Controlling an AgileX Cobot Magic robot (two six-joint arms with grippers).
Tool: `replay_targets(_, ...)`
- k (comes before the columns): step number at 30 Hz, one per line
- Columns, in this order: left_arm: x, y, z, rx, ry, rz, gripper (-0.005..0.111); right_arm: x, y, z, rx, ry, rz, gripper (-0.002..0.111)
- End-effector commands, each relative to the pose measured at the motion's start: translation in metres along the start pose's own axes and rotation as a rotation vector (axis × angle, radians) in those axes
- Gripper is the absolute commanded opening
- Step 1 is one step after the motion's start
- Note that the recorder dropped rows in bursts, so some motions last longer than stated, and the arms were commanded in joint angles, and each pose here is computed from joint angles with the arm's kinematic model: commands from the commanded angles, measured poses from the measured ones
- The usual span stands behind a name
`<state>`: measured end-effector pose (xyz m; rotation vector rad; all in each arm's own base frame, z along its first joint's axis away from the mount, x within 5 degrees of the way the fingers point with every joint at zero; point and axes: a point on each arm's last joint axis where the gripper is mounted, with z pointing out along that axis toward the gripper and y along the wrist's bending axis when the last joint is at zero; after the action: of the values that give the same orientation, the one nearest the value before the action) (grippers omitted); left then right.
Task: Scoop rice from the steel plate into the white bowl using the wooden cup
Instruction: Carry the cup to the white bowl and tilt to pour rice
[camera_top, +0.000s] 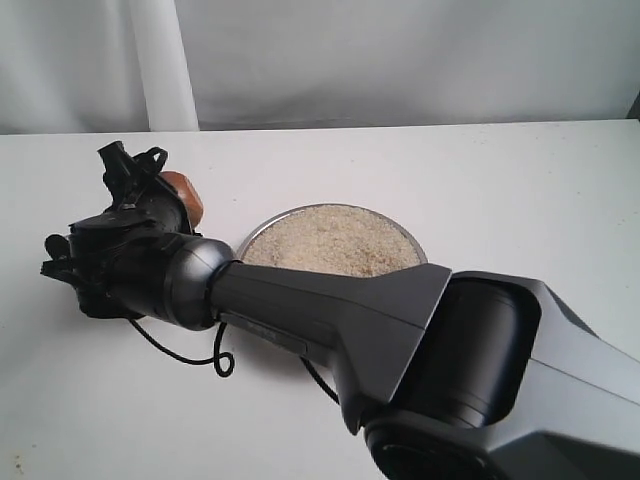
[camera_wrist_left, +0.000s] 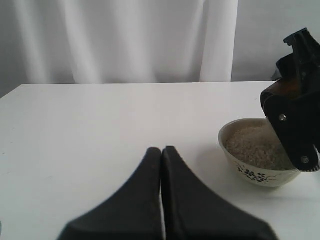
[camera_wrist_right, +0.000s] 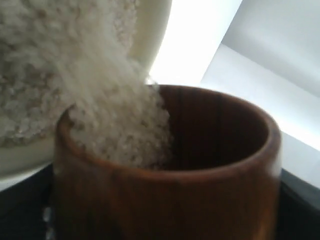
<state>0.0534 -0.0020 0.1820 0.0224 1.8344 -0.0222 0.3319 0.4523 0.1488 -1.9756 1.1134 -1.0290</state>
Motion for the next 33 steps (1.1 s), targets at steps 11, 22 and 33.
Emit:
replay_targets(11,0.000,0.000,0.000,0.002,-0.007,-0.003,0.000,0.002,-0.015,-0.010,0.082,0.030,-0.156,0.000)
replay_targets(22,0.000,0.000,0.000,0.002,-0.007,-0.003,0.000,-0.001,-0.034,-0.032,0.146,0.006,-0.220,0.000)
replay_targets(33,0.000,0.000,0.000,0.002,-0.007,-0.003,0.000,-0.002,-0.037,-0.036,0.155,0.006,-0.249,0.000)
